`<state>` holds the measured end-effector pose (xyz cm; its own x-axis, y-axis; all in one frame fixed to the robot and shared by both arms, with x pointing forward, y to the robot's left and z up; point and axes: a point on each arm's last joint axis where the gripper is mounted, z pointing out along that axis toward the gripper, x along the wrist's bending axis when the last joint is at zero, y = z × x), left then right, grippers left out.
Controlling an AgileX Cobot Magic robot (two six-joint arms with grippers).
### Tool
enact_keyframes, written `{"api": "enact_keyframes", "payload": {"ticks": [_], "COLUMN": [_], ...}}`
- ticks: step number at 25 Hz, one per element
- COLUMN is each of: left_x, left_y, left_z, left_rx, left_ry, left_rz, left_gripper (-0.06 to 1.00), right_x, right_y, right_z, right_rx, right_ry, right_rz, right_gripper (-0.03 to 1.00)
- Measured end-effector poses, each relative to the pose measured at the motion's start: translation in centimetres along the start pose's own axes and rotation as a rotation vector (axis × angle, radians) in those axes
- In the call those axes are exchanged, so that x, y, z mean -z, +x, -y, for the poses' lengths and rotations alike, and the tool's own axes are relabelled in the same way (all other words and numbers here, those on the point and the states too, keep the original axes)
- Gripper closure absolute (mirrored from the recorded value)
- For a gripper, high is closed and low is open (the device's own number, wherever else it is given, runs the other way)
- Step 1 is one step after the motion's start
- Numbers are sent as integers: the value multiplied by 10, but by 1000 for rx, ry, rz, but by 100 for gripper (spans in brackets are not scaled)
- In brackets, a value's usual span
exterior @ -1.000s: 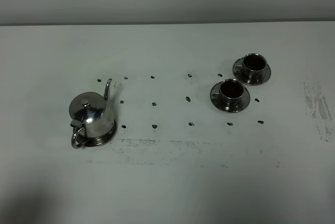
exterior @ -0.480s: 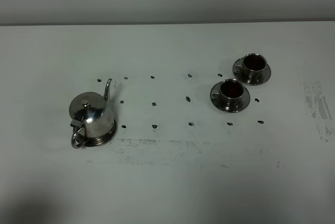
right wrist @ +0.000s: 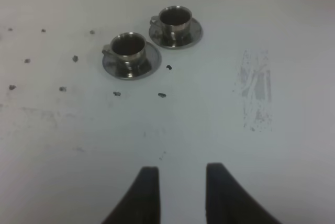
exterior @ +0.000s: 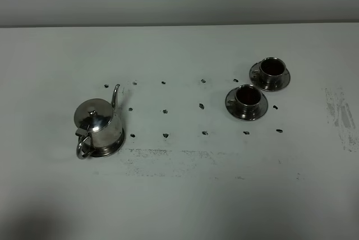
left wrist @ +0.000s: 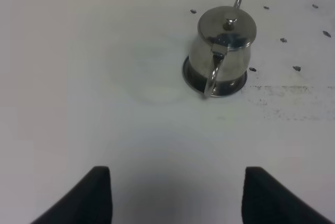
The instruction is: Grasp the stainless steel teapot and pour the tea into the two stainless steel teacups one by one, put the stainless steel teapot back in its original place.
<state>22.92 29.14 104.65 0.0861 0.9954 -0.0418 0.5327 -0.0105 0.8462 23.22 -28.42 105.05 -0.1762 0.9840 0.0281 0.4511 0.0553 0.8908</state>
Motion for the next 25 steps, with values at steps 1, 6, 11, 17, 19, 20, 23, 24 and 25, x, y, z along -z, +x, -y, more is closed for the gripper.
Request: {"api": "enact_keyframes", "payload": {"ticks": [1,6,11,17,19,20,23,24,25], "left_x": [0,0,0,0,0,0,0,0,0], "left_y": [0,0,0,0,0,0,0,0,0], "left_z": [0,0,0,0,0,0,0,0,0], "left_rx": [0,0,0,0,0,0,0,0,0], "left_ry": [0,0,0,0,0,0,0,0,0], "left_rz": [0,0,0,0,0,0,0,0,0], "left_gripper": [41,41,41,41,41,41,41,41,41], "right_x": [0,0,0,0,0,0,0,0,0], "right_y": [0,0,0,0,0,0,0,0,0], "right_z": [0,0,0,0,0,0,0,0,0], "right_rx": [0,0,0,0,0,0,0,0,0], "right_ry": [0,0,0,0,0,0,0,0,0], "right_rz": [0,0,0,0,0,0,0,0,0], "right_gripper": [73,73,73,73,73,73,73,73,73]}}
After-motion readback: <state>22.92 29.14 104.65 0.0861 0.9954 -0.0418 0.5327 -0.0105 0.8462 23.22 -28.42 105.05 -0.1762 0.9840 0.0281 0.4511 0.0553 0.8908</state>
